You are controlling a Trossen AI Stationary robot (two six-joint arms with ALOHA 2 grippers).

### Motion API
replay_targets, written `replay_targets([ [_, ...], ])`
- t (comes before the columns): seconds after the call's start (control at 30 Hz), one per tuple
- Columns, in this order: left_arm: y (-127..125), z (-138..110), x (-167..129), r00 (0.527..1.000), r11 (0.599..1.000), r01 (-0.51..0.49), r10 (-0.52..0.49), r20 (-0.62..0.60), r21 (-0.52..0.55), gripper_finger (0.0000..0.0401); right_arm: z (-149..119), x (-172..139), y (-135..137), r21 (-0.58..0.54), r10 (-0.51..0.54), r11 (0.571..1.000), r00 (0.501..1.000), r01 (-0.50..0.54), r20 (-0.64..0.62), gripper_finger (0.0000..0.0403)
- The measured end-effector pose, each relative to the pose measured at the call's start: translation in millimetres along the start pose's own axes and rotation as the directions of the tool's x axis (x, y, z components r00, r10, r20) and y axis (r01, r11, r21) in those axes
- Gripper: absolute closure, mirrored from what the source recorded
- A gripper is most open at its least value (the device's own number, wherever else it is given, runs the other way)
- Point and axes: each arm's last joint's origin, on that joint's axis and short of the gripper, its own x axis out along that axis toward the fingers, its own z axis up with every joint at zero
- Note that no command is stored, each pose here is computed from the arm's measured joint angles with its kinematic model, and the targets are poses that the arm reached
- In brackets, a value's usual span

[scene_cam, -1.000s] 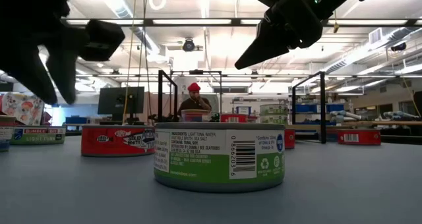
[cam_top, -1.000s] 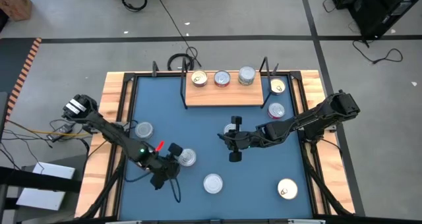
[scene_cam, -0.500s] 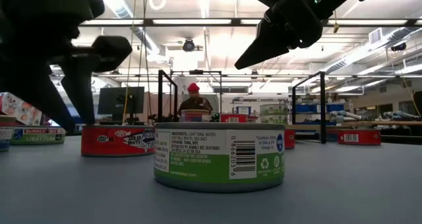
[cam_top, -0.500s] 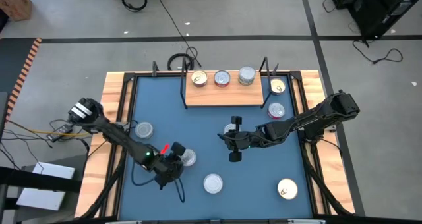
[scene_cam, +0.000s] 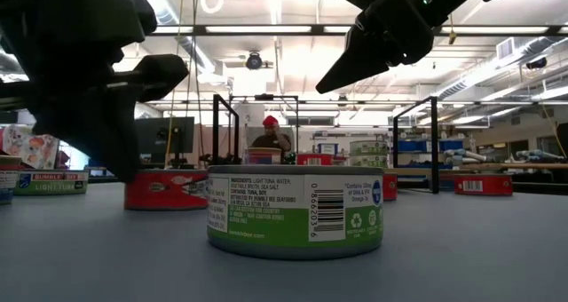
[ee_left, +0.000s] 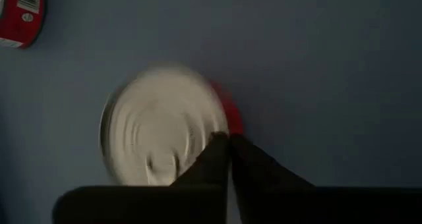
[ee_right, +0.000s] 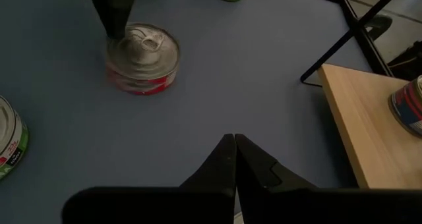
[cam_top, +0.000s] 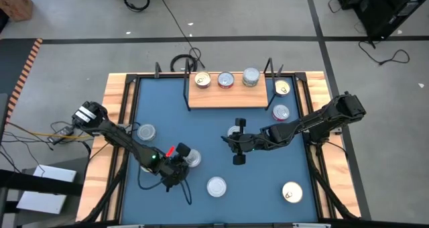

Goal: Stack canned seafood by type on shelf
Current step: Stack the red tuna can on top of the other red tuna can on the shelf

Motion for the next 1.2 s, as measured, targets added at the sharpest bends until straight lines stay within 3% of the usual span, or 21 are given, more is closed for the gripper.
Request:
replay_targets([
  [0.27, 6, -2, -11, 1.000, 1.000, 0.012, -0.012, 0.022, -0.003, 0.0398, 0, 0, 1, -0.002, 0.008, 1.000, 1.000, -0.008, -0.003, 0.0392],
  [0.57, 38, 2, -43, 0.968, 0.956, 0.178, -0.129, 0.214, -0.231, 0.0400, 0, 0, 1, -0.010, 0.009, 1.000, 1.000, -0.009, -0.003, 0.0392],
  [0.83, 55, 14, -44, 0.864, 0.809, 0.449, -0.285, 0.415, -0.380, 0.0401, 0, -2, 5, 0.004, 0.019, 1.000, 1.000, -0.019, 0.003, 0.0392],
  [1.03, 66, 14, -37, 0.839, 0.730, 0.499, -0.272, 0.470, -0.467, 0.0401, 0, -2, 6, 0.057, 0.029, 0.998, 1.000, -0.030, 0.004, 0.0392],
  [1.2, 65, 8, -18, 0.762, 0.606, 0.617, -0.301, 0.573, -0.502, 0.0401, 0, -2, 6, 0.074, 0.029, 0.997, 1.000, -0.030, 0.004, 0.0392],
])
